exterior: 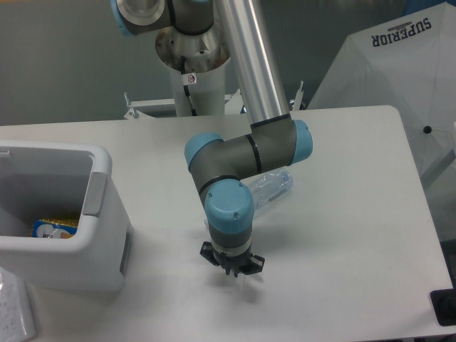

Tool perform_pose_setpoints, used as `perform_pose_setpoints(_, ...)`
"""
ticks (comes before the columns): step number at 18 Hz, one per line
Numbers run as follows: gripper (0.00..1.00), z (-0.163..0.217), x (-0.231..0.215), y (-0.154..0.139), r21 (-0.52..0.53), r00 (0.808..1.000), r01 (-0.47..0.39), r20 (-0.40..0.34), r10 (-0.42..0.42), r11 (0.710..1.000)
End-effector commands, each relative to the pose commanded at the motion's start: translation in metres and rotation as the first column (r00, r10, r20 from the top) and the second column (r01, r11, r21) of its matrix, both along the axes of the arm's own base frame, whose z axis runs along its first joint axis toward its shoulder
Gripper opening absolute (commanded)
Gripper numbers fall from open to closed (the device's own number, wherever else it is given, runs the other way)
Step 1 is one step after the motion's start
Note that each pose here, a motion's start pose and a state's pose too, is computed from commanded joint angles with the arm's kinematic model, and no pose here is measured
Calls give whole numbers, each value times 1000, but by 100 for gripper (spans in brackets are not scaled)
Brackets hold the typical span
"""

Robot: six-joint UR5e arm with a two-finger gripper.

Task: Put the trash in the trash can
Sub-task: 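Lower the gripper and close it on the white tissue, then lift the tissue and carry it over the white bin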

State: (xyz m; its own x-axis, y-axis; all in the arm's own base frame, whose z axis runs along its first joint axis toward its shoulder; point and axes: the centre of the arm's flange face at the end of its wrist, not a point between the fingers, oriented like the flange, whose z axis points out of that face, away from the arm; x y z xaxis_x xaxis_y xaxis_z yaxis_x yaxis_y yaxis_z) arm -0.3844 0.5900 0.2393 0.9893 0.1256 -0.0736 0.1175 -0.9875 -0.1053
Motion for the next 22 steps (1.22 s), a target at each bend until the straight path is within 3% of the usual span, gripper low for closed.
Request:
perform_pose_setpoints(5,0,56,-5,4,111,1000,-3,-17,5,994)
perform_pose_setpoints(9,0,121,-8,-9,258,1000,-9,0,9,966)
perform_pose_setpoints(11,0,154,-3,-15,355,998,-42,50,26,934)
perform_pose_setpoints(13,0,194,5,-16,462,994,-71,104,25,884)
perform_pose_setpoints(16,0,240,15,-11,555,990,-90,138,16,827)
perform_pose_setpoints(22,0,299,57,-14,639,991,-46,124,-44,768)
